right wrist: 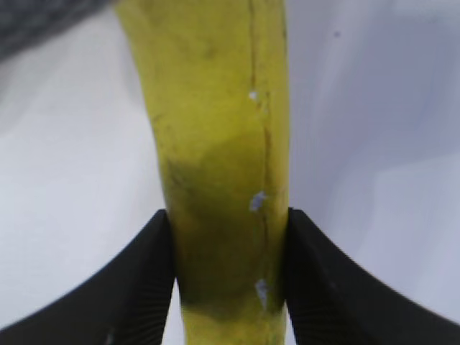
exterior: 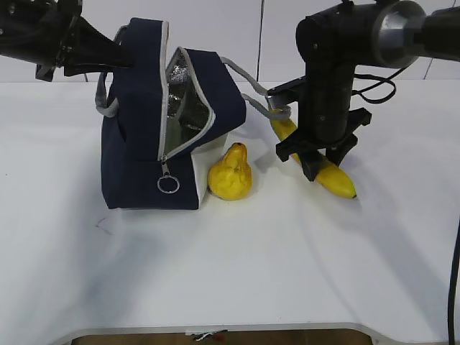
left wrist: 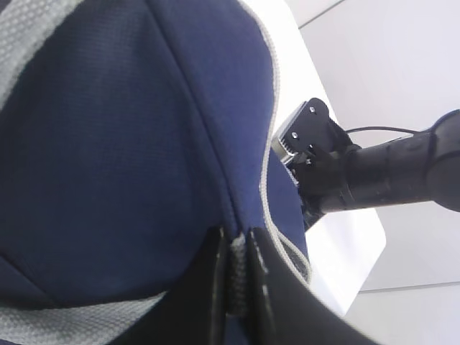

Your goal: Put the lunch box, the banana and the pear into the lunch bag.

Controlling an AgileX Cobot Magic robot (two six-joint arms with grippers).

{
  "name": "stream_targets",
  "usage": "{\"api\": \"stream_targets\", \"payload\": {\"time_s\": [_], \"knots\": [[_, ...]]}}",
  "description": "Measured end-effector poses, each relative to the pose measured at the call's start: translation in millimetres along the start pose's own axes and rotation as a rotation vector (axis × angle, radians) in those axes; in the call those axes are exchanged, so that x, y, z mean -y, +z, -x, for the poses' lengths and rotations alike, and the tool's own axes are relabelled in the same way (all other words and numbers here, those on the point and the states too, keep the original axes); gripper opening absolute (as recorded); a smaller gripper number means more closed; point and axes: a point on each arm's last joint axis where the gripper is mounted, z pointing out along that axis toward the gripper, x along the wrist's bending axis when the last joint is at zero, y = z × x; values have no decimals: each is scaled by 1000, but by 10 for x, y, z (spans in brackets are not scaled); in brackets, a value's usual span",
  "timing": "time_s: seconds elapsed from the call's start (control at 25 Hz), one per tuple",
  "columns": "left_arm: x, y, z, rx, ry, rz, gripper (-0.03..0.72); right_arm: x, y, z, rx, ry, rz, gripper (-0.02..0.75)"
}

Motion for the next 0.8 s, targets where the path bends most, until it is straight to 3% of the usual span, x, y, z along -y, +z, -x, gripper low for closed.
{"api": "stream_targets", "payload": {"time_s": [0.2, 0.8], "knots": [[4, 0, 6, 7, -1, -4, 18, -2, -1, 51, 57, -11, 2, 365], [2, 0, 30, 33, 5, -2, 18, -4, -2, 77, 84, -20, 4, 365]]}}
